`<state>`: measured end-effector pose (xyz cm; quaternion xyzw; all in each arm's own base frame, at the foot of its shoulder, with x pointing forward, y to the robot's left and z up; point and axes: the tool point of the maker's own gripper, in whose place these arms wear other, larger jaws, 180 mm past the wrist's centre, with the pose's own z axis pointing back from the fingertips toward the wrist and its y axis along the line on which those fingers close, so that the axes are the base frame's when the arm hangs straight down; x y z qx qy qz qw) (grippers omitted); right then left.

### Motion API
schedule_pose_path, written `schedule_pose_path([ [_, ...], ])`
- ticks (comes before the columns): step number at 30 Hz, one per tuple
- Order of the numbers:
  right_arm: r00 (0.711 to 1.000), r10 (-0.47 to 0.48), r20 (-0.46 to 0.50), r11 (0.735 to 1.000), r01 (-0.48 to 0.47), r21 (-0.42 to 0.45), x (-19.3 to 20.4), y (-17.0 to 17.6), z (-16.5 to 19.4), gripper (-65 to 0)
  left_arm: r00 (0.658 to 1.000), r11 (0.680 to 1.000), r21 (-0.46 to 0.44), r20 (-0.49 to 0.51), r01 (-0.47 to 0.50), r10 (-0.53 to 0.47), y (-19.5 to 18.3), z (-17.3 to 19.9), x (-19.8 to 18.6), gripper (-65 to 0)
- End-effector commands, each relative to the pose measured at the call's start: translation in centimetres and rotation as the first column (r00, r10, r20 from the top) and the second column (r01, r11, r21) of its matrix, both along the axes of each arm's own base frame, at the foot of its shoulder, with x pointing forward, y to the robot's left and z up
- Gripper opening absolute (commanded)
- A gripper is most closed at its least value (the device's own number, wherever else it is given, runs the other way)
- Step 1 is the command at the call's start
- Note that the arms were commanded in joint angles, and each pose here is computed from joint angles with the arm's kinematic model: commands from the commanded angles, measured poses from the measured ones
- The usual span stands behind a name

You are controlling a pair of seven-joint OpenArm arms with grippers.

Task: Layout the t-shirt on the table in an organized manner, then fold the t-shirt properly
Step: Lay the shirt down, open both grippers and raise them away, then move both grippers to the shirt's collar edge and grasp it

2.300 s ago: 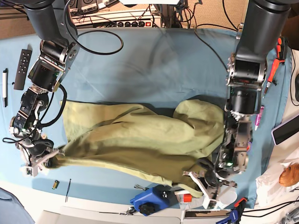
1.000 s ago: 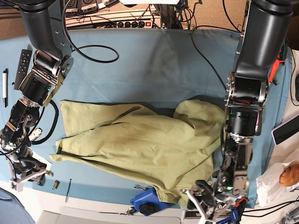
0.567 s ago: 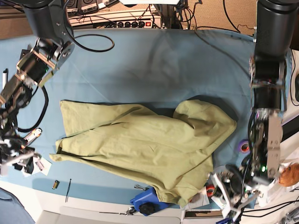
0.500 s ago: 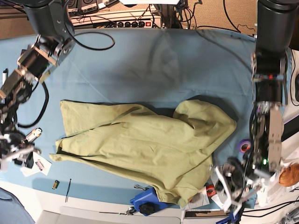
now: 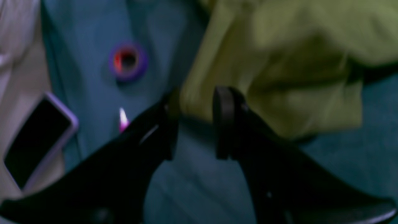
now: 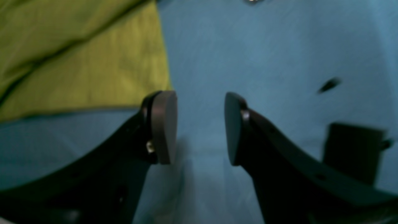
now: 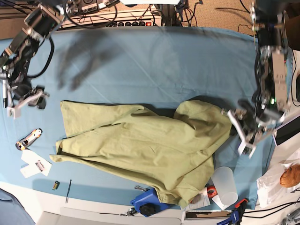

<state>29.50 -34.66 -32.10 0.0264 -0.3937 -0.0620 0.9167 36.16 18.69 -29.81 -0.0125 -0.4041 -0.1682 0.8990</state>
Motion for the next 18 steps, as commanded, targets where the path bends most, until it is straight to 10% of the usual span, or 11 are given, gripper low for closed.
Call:
schedule_pose_path([
  [1, 0.999, 0.019, 0.050, 1.000, -0.019, -0.012, 0.5, -0.1, 1.3, -39.5, 0.999, 1.000, 0.001, 0.047, -0.004, 0.004, 0.3, 1.3, 0.1, -47.2],
  [18, 0.998, 0.060, 0.028, 0.990, -0.063, 0.126, 1.2, 5.6, -4.4, -39.5, 0.990, 0.989, -0.147, -0.131, 0.035, -0.054, -5.0, -5.9, -7.4, -47.2],
])
